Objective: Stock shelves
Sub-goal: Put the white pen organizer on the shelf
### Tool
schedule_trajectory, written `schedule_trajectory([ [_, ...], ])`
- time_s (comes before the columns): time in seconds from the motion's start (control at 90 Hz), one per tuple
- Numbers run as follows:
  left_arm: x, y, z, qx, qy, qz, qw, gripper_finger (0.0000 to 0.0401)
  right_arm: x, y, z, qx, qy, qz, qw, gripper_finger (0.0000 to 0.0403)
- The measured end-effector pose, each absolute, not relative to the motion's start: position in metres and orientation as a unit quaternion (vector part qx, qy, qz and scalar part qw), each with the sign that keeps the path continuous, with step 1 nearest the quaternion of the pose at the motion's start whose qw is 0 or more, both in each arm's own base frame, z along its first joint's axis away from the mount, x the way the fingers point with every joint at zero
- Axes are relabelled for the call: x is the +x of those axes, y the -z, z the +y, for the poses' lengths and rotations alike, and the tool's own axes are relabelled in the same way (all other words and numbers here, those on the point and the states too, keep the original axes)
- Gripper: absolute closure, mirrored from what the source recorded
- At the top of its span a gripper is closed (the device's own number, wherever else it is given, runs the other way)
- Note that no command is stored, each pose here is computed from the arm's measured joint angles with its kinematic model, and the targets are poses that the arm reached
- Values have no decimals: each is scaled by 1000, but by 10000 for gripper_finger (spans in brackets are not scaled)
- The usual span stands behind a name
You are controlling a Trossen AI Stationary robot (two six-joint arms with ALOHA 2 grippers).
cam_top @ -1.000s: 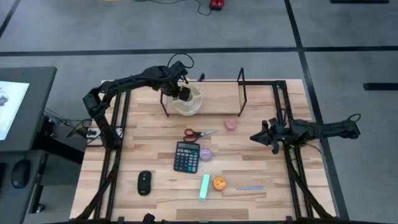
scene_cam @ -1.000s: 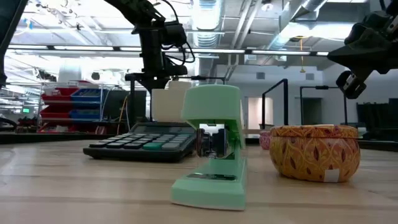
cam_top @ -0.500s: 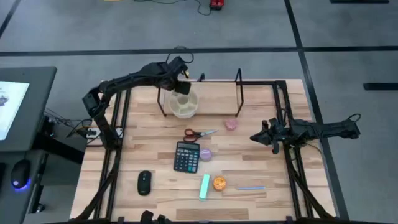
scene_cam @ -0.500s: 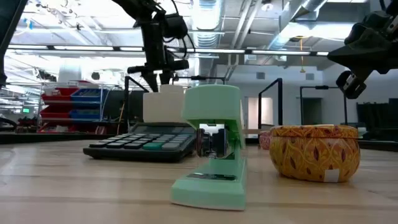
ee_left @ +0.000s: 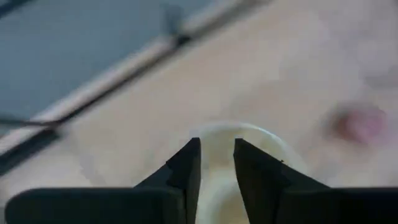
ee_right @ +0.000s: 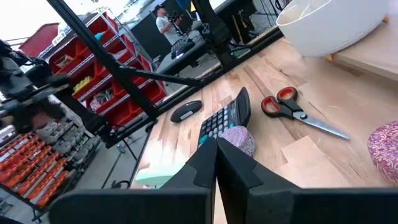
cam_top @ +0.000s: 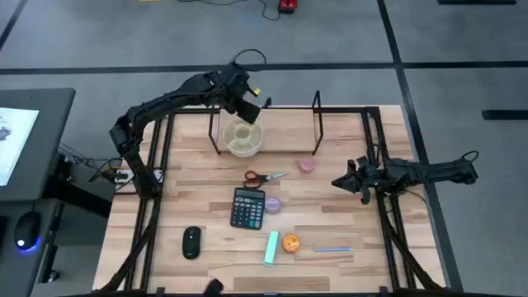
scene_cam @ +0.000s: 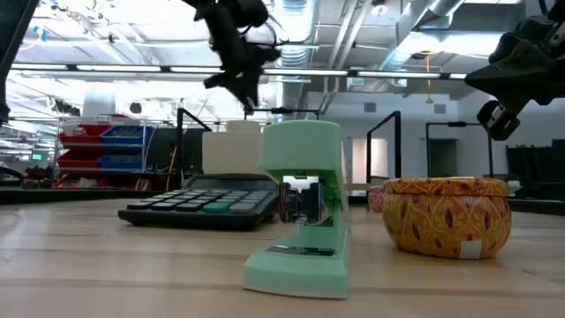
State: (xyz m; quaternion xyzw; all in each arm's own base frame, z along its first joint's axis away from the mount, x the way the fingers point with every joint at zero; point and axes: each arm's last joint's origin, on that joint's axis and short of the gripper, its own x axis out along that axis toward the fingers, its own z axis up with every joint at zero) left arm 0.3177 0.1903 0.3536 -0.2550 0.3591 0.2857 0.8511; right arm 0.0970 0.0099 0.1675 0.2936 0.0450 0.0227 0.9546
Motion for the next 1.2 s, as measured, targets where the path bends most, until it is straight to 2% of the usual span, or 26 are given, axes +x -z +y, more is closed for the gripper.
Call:
schedule_trajectory([
  [0.122,325,-356,175,-266,-189,371,869,369,97,-167,10,294,-23,45,955,403],
  [0.256,325,-352,161,-264,-159,409,859,396,97,-167,10,294,-23,45,955,403],
  [0.444,313,-342,159,-274,-194,474,814,399,97,-167,10,294,-23,45,955,403],
  [0.822,306,-332,177,-247,-271,472,802,401,97,-167,10,294,-23,45,955,403],
  [1.0,306,-333,185,-264,-268,452,809,401,97,-167,10,294,-23,45,955,403],
  [1.2,318,-318,183,-291,-238,469,799,401,97,-168,10,294,-23,44,955,403],
])
